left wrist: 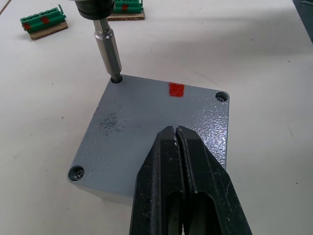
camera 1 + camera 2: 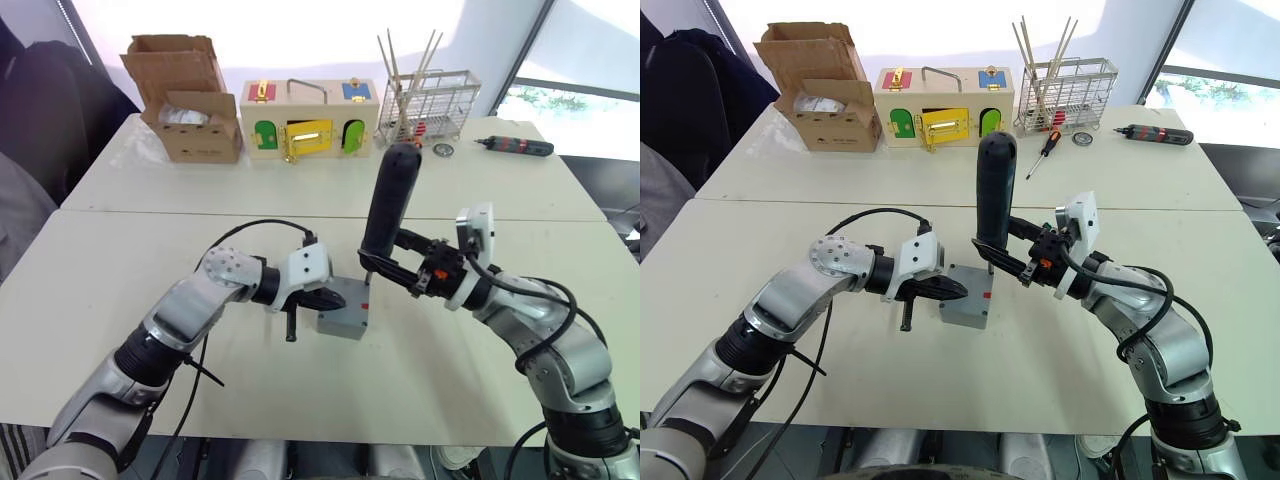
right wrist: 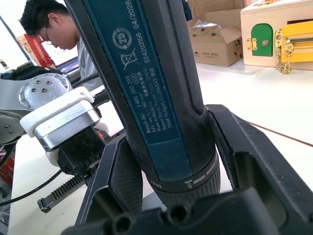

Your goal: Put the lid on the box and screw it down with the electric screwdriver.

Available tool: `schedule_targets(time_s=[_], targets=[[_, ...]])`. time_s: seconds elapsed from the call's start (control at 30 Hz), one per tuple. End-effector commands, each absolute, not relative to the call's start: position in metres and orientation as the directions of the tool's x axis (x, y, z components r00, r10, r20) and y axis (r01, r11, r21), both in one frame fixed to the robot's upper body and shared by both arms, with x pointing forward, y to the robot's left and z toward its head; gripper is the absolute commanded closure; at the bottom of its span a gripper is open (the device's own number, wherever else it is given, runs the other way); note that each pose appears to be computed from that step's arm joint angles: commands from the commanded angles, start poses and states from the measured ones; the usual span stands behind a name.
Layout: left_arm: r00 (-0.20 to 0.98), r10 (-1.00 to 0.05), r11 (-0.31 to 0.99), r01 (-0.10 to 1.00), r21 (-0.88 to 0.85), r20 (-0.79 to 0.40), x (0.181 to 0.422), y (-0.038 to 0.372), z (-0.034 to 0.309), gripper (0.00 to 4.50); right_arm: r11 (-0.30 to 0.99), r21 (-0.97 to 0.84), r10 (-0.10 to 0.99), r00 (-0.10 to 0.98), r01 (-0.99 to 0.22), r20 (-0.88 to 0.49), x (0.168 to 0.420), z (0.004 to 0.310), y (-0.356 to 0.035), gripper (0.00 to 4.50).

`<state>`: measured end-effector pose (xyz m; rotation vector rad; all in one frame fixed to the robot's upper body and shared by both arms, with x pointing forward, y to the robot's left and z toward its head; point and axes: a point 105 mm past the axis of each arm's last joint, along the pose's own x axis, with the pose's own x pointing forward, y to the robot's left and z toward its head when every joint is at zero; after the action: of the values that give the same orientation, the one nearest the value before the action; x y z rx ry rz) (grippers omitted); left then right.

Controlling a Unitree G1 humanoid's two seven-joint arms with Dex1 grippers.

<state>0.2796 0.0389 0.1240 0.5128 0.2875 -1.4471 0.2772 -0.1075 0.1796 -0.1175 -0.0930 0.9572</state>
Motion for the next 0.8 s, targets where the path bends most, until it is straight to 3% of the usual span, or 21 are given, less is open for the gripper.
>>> schedule_targets(time_s=[0.03,0.63,0.8], targets=[[0.123,-0.828,0.060,0.990,0.131,-0.547,0.280,0.046,0.107,4.50,0.581,-0.004,0.807,0.577,-0.814,-0.126,0.278,0.130,-0.111,2.58],[0.126,-0.827,0.063,0.989,0.133,-0.548,0.280,0.047,0.107,4.50,0.586,-0.007,0.803,0.583,-0.810,-0.125,0.279,0.130,-0.114,2.58],[0.126,-0.826,0.065,0.990,0.129,-0.549,0.280,0.046,0.104,4.50,0.592,-0.071,0.804,0.594,-0.803,-0.028,0.284,0.173,-0.115,2.58]])
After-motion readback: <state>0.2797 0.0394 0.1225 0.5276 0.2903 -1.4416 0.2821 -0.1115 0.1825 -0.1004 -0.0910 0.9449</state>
